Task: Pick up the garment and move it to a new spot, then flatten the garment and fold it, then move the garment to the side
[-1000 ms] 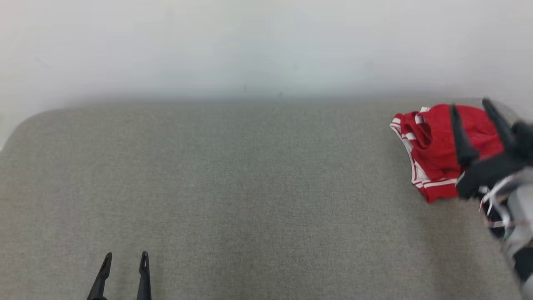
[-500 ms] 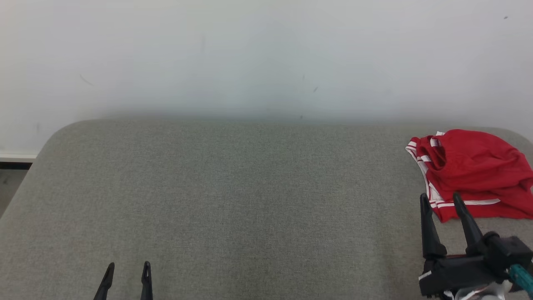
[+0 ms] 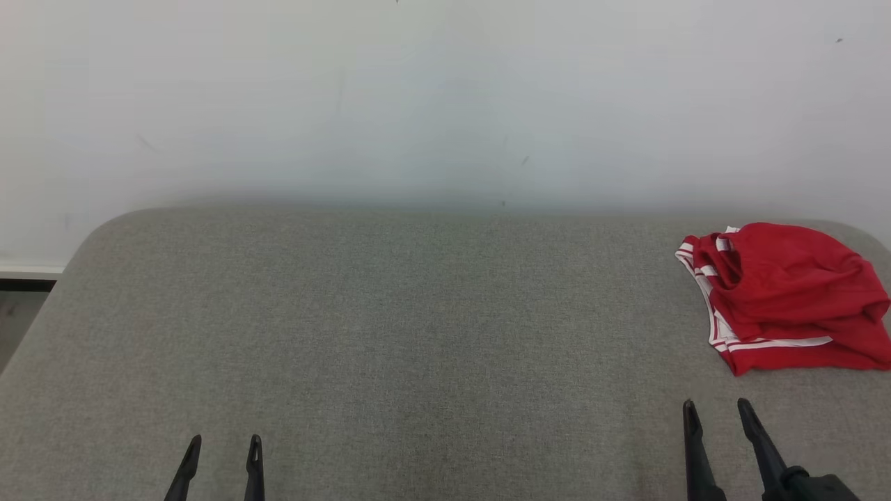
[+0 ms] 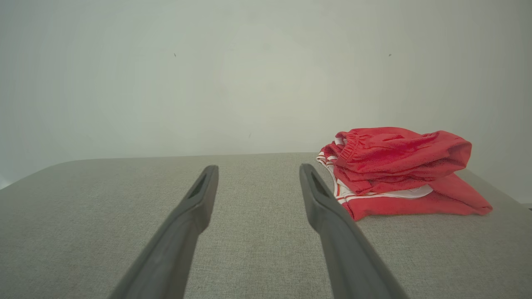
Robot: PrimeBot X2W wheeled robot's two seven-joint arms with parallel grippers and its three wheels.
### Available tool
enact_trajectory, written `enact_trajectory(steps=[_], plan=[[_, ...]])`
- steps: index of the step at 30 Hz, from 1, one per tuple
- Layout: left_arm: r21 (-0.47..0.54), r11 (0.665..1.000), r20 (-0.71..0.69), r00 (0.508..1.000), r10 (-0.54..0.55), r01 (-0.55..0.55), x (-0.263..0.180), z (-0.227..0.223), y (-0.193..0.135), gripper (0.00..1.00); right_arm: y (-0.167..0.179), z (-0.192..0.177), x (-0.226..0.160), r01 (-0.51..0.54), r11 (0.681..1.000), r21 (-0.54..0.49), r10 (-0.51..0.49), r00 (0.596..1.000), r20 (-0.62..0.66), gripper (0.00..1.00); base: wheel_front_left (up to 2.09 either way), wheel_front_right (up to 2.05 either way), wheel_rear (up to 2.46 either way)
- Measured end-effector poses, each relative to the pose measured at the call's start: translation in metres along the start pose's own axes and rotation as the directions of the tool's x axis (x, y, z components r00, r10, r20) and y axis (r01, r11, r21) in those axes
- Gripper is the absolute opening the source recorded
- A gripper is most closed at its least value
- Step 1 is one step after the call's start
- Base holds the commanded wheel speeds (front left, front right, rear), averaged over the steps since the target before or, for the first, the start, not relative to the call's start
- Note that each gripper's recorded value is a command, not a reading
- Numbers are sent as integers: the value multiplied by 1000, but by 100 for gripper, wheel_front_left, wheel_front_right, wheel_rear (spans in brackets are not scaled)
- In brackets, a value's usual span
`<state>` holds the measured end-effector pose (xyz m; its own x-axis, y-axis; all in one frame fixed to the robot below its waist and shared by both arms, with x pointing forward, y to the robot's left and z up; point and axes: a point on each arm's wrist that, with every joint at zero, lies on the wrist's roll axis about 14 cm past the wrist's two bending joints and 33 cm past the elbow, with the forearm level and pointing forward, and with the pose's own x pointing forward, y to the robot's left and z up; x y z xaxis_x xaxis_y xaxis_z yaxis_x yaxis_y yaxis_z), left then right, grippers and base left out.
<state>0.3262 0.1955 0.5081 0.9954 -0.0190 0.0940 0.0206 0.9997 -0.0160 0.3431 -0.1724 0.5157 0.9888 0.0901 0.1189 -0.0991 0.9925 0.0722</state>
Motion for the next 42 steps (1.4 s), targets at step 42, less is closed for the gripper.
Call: enact_trajectory(steps=[42], plan=[[-46,999,-32,999,2,-3,-3,-11,-1,100,-4,-21,-10,28,999,39,-25,998,-65,100,0,0,0]])
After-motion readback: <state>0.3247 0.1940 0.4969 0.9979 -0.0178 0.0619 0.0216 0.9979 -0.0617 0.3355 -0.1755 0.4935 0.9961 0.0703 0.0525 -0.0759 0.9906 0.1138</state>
